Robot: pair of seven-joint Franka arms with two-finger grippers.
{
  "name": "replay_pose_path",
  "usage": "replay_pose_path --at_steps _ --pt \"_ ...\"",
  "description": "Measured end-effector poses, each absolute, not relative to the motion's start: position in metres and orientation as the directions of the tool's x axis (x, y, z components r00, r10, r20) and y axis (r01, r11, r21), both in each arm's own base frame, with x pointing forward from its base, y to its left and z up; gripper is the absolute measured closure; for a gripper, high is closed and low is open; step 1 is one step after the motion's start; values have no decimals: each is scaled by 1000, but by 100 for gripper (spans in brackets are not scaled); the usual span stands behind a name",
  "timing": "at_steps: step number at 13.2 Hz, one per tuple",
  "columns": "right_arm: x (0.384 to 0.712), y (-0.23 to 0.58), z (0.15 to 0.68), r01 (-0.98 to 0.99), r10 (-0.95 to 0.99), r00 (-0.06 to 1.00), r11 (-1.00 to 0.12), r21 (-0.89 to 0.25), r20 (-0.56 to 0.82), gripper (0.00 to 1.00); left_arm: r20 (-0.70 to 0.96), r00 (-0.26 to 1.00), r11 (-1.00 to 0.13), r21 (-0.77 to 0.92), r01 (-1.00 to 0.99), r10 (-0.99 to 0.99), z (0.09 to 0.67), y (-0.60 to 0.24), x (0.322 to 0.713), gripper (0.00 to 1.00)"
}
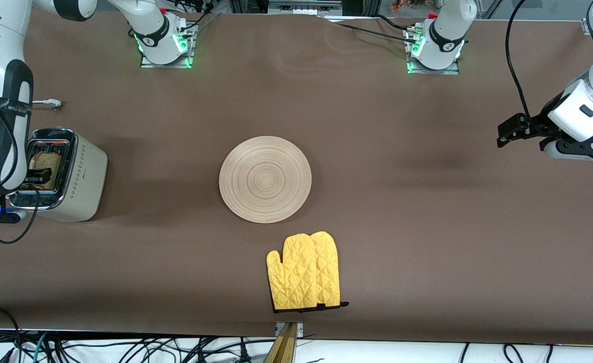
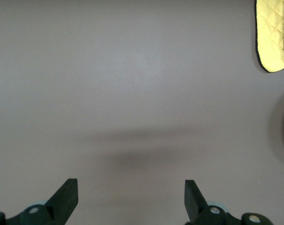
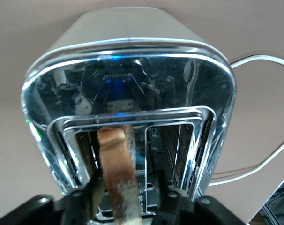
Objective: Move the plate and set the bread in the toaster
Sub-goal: 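Lower the bread slice into the toaster slot with the right gripper, then open the right gripper and raise it away from the toaster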
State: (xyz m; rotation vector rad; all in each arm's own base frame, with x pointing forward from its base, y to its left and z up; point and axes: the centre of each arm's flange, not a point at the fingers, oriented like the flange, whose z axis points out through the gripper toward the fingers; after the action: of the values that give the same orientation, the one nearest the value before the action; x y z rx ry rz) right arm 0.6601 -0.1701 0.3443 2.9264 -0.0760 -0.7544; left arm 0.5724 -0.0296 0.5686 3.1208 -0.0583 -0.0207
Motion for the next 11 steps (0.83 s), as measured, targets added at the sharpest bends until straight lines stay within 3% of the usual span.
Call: replay_pose_path --at_steps 4,8,11 --pt "666 -169 386 -19 -73 909 -991 133 -410 0 -13 999 -999 20 -37 -38 569 -30 572 0" --pt "668 -149 469 -4 -35 961 -994 111 -273 0 -13 999 -999 20 -37 -38 569 -30 572 0" --pt "674 -120 482 22 16 974 -999 27 -226 0 -13 999 -999 20 -37 -38 569 -30 572 0"
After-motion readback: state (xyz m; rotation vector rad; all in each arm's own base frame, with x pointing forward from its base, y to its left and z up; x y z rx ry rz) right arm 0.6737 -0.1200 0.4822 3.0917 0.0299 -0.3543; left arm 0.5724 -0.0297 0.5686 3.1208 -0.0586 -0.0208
